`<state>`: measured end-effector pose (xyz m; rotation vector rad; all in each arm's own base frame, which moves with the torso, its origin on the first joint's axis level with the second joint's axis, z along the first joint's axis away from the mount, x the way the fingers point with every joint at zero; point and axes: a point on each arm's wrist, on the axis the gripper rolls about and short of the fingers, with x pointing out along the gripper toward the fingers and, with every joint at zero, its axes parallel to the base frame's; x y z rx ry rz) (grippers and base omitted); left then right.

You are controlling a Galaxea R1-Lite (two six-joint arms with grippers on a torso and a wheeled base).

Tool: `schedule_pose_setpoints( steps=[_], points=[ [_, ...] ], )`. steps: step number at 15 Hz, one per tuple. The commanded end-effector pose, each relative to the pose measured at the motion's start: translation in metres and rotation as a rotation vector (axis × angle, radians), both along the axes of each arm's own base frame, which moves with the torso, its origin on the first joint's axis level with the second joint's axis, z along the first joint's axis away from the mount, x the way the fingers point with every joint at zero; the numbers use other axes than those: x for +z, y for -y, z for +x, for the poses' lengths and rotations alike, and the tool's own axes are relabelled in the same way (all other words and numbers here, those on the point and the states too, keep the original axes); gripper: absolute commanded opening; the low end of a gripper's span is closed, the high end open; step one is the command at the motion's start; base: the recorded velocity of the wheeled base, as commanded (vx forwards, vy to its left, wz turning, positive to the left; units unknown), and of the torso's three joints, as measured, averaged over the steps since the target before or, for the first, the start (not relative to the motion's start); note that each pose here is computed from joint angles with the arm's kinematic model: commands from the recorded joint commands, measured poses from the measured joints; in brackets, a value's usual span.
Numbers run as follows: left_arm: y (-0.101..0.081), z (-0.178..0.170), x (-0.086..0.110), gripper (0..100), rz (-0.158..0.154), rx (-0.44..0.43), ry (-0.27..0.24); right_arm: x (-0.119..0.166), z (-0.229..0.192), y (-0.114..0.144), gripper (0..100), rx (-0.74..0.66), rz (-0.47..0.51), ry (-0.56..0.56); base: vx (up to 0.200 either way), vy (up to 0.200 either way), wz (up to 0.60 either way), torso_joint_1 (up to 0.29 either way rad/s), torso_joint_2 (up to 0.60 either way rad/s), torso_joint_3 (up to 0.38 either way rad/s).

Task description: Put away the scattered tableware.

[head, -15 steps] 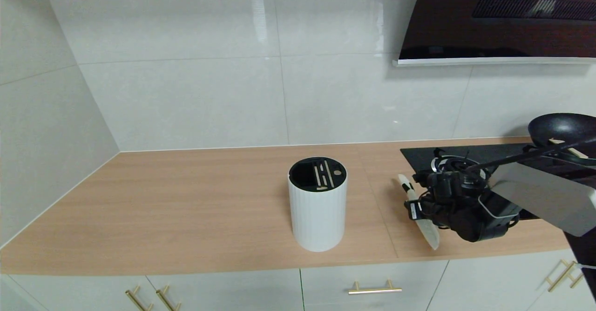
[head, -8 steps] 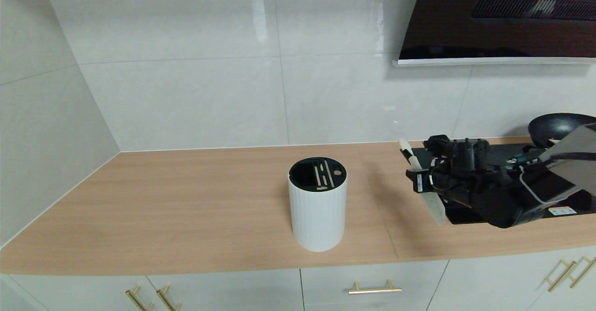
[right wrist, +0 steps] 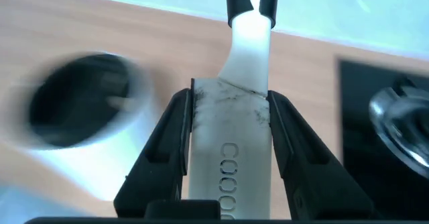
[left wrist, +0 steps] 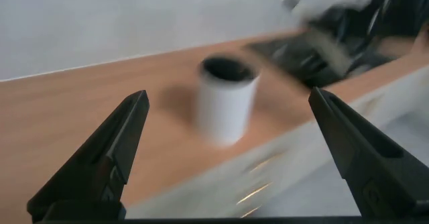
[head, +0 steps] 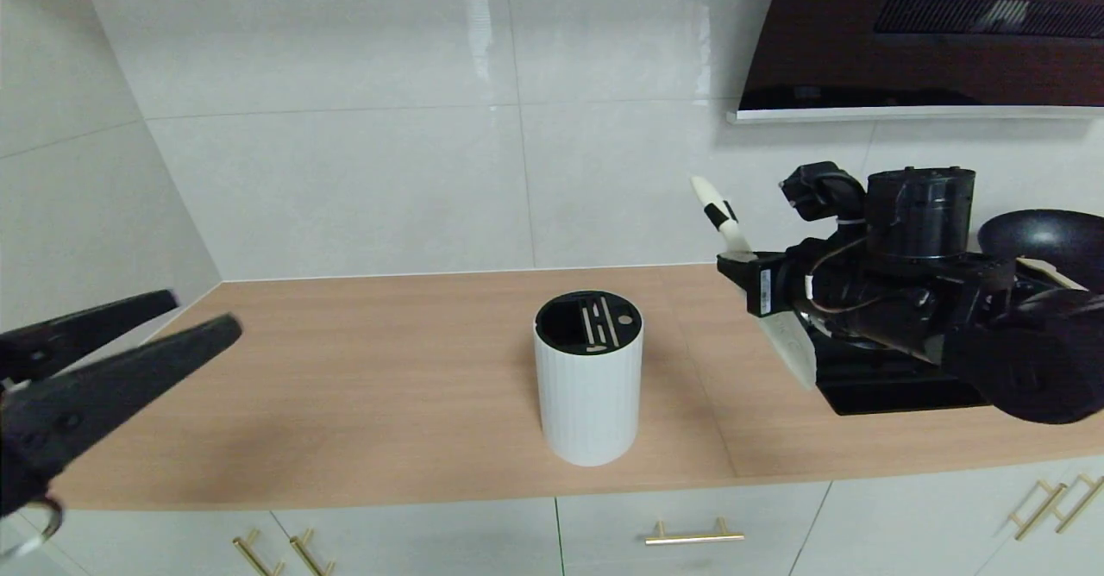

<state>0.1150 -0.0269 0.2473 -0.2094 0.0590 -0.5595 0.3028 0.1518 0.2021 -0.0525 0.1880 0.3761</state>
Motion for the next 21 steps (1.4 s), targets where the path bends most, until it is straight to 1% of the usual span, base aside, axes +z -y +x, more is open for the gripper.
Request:
schedule_pose_setpoints(
  steps=[1,2,3,4,5,6,7,9,10,11,12,14,15,16,17,18,21],
  points=[
    [0.043,0.106,-0.040,100,-0.152,-0.137,-0.211,0.023,-0.039,-0.015,0,0.090,0.032,0.054,0.000,0.000,0.00,0.000,0.00,0.000],
    [0.046,0.119,-0.048,100,-0.173,-0.149,-0.228,0.023,-0.043,-0.018,0,0.104,0.032,0.054,0.000,0.000,0.00,0.000,0.00,0.000],
    [0.056,0.128,-0.050,100,-0.227,-0.220,-0.250,0.022,-0.043,-0.020,0,0.110,0.031,0.051,0.000,0.000,0.00,0.000,0.00,0.000],
    [0.066,0.133,-0.048,100,-0.278,-0.302,-0.291,0.019,-0.044,-0.024,0,0.125,0.029,0.043,0.000,0.000,0.00,0.000,0.00,0.000],
    [0.076,0.137,-0.044,100,-0.312,-0.377,-0.327,0.018,-0.050,-0.034,0,0.157,0.044,0.031,0.000,0.000,0.00,0.000,0.00,0.000],
    [0.083,0.145,-0.044,100,-0.314,-0.418,-0.340,0.018,-0.057,-0.043,0,0.192,0.059,0.021,0.000,0.000,0.00,0.000,0.00,0.000],
    [0.089,0.157,-0.045,100,-0.314,-0.433,-0.342,0.016,-0.062,-0.052,0,0.230,0.066,0.005,0.000,0.000,0.00,0.000,0.00,0.000],
    [0.102,0.178,-0.053,100,-0.312,-0.438,-0.355,0.006,-0.062,-0.064,0,0.256,0.069,-0.031,0.000,0.000,0.00,0.000,0.00,0.000],
    [0.105,0.185,-0.054,100,-0.321,-0.440,-0.358,0.005,-0.068,-0.071,0,0.283,0.066,-0.037,0.000,0.000,0.00,0.000,0.00,0.000],
    [0.108,0.188,-0.050,100,-0.354,-0.448,-0.376,0.002,-0.074,-0.078,0,0.310,0.062,-0.045,0.000,0.000,0.00,0.000,0.00,0.000],
    [0.108,0.188,-0.048,100,-0.375,-0.449,-0.383,-0.002,-0.077,-0.085,0,0.320,0.057,-0.058,0.000,0.000,0.00,0.000,0.00,0.000],
    [0.110,0.190,-0.050,100,-0.380,-0.460,-0.367,-0.005,-0.078,-0.091,0,0.321,0.054,-0.067,0.000,0.000,0.00,0.000,0.00,0.000],
    [0.116,0.200,-0.061,100,-0.381,-0.480,-0.344,-0.007,-0.076,-0.093,0,0.302,0.060,-0.069,0.000,0.000,0.00,0.000,0.00,0.000],
    [0.126,0.209,-0.071,100,-0.380,-0.509,-0.335,-0.008,-0.075,-0.094,0,0.290,0.065,-0.069,0.000,0.000,0.00,0.000,0.00,0.000],
    [0.133,0.213,-0.079,100,-0.378,-0.519,-0.338,-0.009,-0.074,-0.095,0,0.278,0.063,-0.070,0.000,0.000,0.00,0.000,0.00,0.000],
    [0.137,0.213,-0.084,100,-0.377,-0.522,-0.346,-0.009,-0.073,-0.095,0,0.272,0.062,-0.069,0.000,0.000,0.00,0.000,0.00,0.000],
    [0.145,0.209,-0.083,100,-0.382,-0.511,-0.342,-0.008,-0.073,-0.096,0,0.262,0.078,-0.049,0.000,0.000,0.00,0.000,0.00,0.000]
  ],
)
